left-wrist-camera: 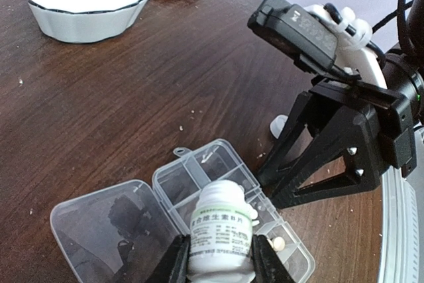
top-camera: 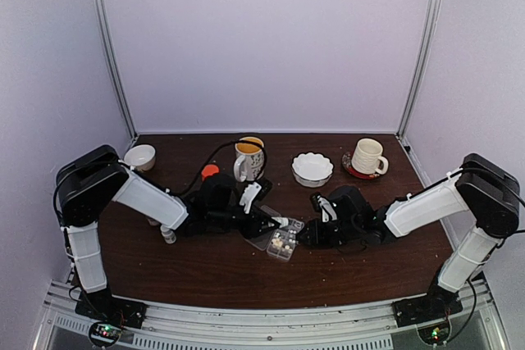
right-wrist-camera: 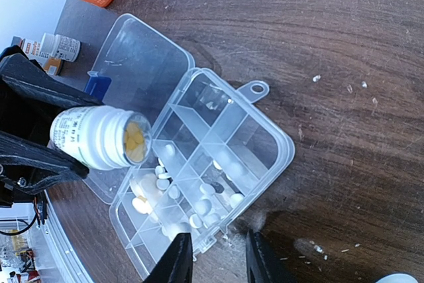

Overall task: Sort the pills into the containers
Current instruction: Pour the pill into the compartment of the pill container.

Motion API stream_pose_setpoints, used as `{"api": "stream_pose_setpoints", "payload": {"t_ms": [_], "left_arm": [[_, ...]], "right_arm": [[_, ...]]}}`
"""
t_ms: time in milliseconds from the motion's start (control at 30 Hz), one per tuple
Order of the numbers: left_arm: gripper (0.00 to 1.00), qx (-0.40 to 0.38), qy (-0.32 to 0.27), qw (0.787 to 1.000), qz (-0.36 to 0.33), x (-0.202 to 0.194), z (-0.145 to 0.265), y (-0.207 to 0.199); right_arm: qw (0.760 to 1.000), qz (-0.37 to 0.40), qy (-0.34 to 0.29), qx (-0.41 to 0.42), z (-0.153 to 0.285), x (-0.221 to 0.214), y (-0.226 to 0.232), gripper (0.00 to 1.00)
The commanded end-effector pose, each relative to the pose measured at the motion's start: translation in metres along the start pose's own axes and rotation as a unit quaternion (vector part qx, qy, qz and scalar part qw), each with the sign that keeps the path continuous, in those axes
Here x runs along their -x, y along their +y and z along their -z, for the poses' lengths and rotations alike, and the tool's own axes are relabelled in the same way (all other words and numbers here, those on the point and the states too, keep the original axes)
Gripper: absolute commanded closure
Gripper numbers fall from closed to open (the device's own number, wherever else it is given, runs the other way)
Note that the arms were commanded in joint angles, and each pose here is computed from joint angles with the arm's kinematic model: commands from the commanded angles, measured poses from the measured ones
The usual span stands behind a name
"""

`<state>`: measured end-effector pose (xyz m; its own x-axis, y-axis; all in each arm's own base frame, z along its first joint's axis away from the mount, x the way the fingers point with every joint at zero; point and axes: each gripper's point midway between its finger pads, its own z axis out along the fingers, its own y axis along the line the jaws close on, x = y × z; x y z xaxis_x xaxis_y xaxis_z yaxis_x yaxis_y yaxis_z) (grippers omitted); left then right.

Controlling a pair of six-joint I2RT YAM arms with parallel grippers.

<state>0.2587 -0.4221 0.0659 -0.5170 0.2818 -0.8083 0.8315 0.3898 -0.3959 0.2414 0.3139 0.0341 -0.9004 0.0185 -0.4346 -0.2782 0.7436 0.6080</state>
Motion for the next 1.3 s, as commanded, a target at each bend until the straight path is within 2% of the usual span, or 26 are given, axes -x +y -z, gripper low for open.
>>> {"api": "stream_pose_setpoints", "payload": {"t_ms": [0,100,433,800,1267], "left_arm": [[1.00,-0.002,-0.008,1.000,-0.019,0.010,0.001,-0.010],[1.00,0.007,0.003,1.000,-0.022,0.007,-0.001,-0.008],[1.00,-0.009,-0.017,1.000,-0.022,0.020,0.006,-0.019],[1.00,0.035,-0.003,0.999,-0.037,0.025,0.013,-0.010],[1.00,0.045,0.005,0.998,-0.051,0.033,0.005,-0.013]], "right_arm": [[1.000,0.013,-0.013,0.006,0.005,0.010,0.011,0.71],[1.000,0.015,-0.013,0.005,0.006,0.011,0.012,0.71],[1.000,0.016,-0.013,0.004,0.007,0.011,0.011,0.71],[1.000,0.015,-0.012,0.006,0.007,0.009,0.011,0.71],[1.000,0.016,-0.014,0.006,0.010,0.009,0.011,0.71]]}}
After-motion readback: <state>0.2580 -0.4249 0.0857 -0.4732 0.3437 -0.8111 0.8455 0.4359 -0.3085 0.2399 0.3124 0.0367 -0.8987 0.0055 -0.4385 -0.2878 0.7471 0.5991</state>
